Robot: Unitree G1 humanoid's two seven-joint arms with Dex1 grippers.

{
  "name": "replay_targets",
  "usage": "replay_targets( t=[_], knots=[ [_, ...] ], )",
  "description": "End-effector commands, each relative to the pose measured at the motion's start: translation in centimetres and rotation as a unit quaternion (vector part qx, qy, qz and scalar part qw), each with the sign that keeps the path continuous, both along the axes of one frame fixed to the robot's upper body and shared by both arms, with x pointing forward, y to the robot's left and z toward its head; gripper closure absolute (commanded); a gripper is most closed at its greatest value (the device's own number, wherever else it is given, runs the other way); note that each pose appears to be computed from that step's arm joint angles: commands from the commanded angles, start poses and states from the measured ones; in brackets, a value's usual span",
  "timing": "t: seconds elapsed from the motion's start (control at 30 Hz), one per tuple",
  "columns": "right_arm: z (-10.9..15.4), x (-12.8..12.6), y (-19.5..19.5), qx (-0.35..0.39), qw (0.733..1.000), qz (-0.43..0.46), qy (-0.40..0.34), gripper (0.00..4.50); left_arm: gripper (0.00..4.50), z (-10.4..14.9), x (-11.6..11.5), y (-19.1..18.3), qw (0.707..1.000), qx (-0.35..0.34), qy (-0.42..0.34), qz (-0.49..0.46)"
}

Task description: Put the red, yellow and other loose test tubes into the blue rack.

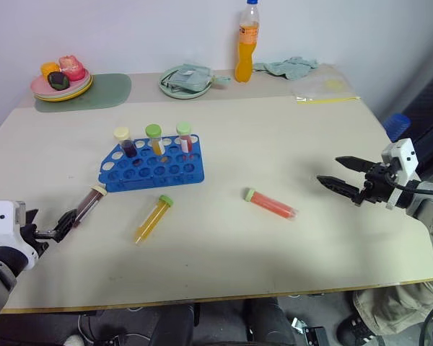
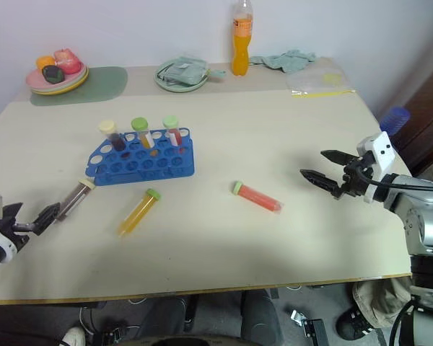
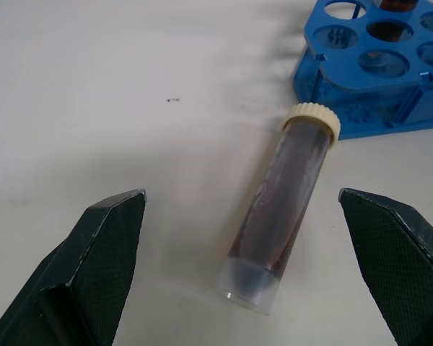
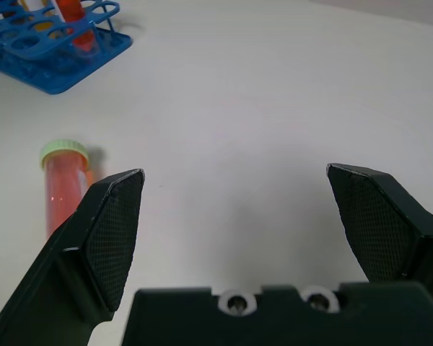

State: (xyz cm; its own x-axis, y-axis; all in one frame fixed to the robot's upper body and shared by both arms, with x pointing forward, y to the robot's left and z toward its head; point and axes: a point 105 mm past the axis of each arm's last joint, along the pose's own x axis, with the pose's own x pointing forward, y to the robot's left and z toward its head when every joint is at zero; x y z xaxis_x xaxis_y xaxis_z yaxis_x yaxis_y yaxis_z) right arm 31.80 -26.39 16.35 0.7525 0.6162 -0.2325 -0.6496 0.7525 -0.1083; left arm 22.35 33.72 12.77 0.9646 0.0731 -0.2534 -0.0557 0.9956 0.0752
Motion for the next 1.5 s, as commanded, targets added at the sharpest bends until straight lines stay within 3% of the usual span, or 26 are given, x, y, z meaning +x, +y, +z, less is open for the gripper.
replay_targets(
  t=[0.03, 0.33, 0.47, 0.57, 0.73, 0.93, 1.13, 1.5],
  knots=[
    [1.5, 0.3, -0.1, -0.016, 1.000, 0.005, -0.020, 0.00, 0.09, 1.5, -0.3, 0.3, 1.000, 0.014, -0.026, 0.011],
    [1.7, 0.6, 0.1, -0.034, 0.999, 0.003, -0.010, 0.00, 0.09, 2.5, 0.7, -0.8, 0.998, 0.012, -0.058, 0.001],
    [2.4, 0.5, 1.0, -0.048, 0.999, 0.015, -0.004, 0.00, 0.09, 3.8, 2.0, -3.4, 0.995, 0.013, -0.087, -0.054],
    [4.3, 0.3, 2.4, -0.020, 1.000, 0.020, -0.006, 0.00, 0.09, 4.4, 2.8, -7.6, 0.984, -0.032, -0.101, -0.140],
    [4.6, -0.8, 5.0, -0.052, 0.997, 0.040, 0.032, 0.00, 0.09, 3.6, 3.1, -13.4, 0.958, -0.021, -0.070, -0.279],
    [1.2, -1.5, 9.3, -0.168, 0.975, 0.066, 0.130, 0.00, 0.09, 0.9, 0.6, -21.4, 0.873, -0.008, -0.008, -0.487],
    [-0.2, -0.1, 12.1, -0.234, 0.951, 0.051, 0.198, 0.00, 0.09, -0.3, 0.1, -23.3, 0.837, -0.004, 0.000, -0.547],
    [-1.5, 1.1, 15.3, -0.254, 0.925, 0.055, 0.276, 0.00, 0.09, -1.7, -2.0, -23.8, 0.815, 0.015, 0.015, -0.579]
  ],
)
